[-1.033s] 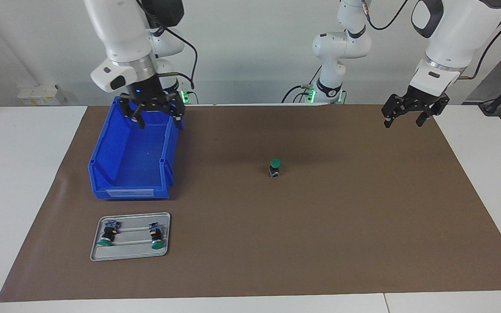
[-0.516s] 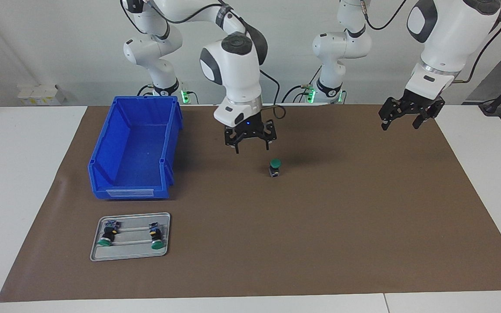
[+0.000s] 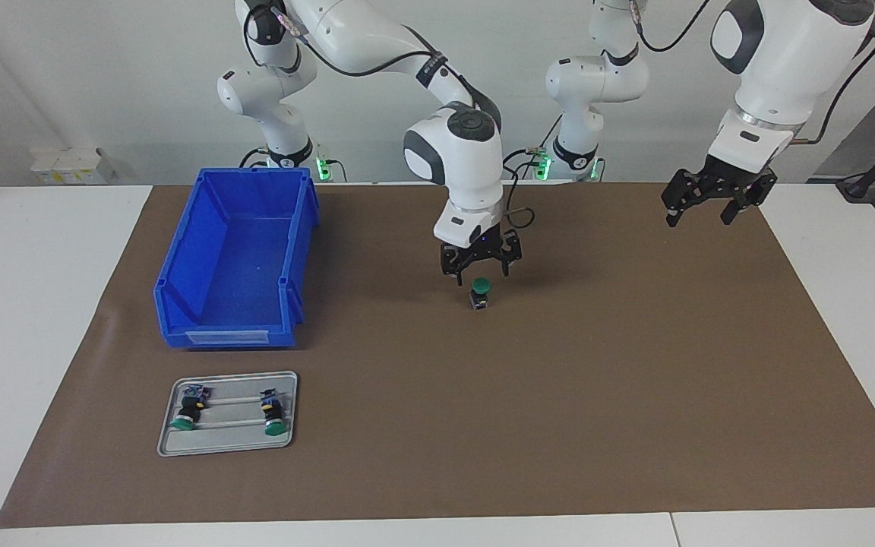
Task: Place and press button with both arms
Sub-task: 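Reach the right gripper to the green button and press down, then lift the right gripper off the button toward the metal tray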
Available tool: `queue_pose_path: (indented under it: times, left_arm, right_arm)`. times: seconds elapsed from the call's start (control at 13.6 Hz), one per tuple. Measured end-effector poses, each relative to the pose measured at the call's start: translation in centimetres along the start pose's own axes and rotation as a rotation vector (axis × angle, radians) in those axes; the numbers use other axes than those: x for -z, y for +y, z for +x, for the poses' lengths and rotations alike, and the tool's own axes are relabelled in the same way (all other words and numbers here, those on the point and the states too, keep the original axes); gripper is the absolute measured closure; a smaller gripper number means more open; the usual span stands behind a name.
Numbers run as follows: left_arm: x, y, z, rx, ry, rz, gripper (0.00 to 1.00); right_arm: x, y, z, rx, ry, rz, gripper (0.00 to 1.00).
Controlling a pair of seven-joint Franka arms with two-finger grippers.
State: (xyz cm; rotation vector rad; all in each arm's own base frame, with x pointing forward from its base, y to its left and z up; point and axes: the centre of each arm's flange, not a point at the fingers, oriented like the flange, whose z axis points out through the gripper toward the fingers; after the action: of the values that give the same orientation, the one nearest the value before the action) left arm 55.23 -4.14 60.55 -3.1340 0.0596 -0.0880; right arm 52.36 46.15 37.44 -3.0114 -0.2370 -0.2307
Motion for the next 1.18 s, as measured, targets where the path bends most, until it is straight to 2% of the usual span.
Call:
queue_pose_path:
  times: [0.3,0.59,0.81,0.89,1.11,1.18]
  left_arm:
    - [0.0,0.0,-0.1,0.0,-0.001,0.0,0.0]
    - [-0.1,0.0,-0.1,0.0,-0.002,0.0,0.0]
    - [-0.1,0.0,-0.1,0.0,-0.002,0.0,0.0]
    - [-0.1,0.0,-0.1,0.0,-0.002,0.0,0.0]
    - [-0.1,0.0,-0.1,0.0,-0.002,0.0,0.0]
    - [-0.1,0.0,-0.1,0.0,-0.002,0.0,0.0]
  right_arm:
    - [-5.1,0.2,-0.7,0.075,-0.026,-0.03,0.0]
    - [-6.4,0.0,-2.2,0.114,-0.055,-0.044,0.0]
    - [-6.3,-0.4,-2.2,0.126,-0.044,-0.039,0.03]
    - [-6.2,-0.4,-2.1,0.132,-0.032,-0.039,0.08]
    - [-6.2,-0.4,-2.0,0.15,-0.007,-0.046,0.13]
    - [-6.3,-0.3,-2.0,0.151,-0.008,-0.048,0.22]
